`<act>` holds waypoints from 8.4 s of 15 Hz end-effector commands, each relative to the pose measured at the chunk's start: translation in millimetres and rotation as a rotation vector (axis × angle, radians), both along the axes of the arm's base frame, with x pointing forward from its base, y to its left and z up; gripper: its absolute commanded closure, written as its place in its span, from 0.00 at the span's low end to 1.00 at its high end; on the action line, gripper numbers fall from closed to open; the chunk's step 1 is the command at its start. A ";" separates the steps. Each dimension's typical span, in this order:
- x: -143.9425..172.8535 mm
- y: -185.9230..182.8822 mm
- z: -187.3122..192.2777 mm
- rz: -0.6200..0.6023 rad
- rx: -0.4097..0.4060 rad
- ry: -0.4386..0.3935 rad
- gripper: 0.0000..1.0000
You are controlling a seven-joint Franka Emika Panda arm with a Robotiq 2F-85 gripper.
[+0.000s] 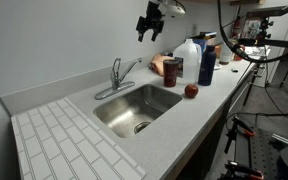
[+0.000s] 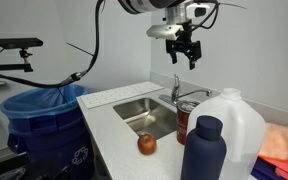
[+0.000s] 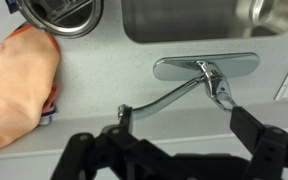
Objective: Move the faucet to the center of the sink
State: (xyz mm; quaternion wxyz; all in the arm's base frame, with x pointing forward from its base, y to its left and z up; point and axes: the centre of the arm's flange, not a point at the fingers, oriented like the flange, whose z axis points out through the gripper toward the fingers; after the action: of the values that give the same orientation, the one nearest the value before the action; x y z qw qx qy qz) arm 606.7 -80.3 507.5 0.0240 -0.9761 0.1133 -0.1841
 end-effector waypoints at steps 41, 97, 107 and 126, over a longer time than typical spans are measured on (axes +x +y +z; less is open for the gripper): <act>140.4 -12.9 -125.3 -0.070 -0.019 0.234 0.00; 54.6 161.1 -113.7 0.314 -0.167 0.346 0.00; 65.6 165.9 -114.7 0.278 -0.187 0.164 0.00; 77.6 165.4 -123.9 0.251 -0.154 0.152 0.00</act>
State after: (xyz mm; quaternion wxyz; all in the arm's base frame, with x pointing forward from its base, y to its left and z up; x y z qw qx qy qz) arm 684.3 85.1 383.7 -0.0365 -0.9926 -0.0226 -0.1133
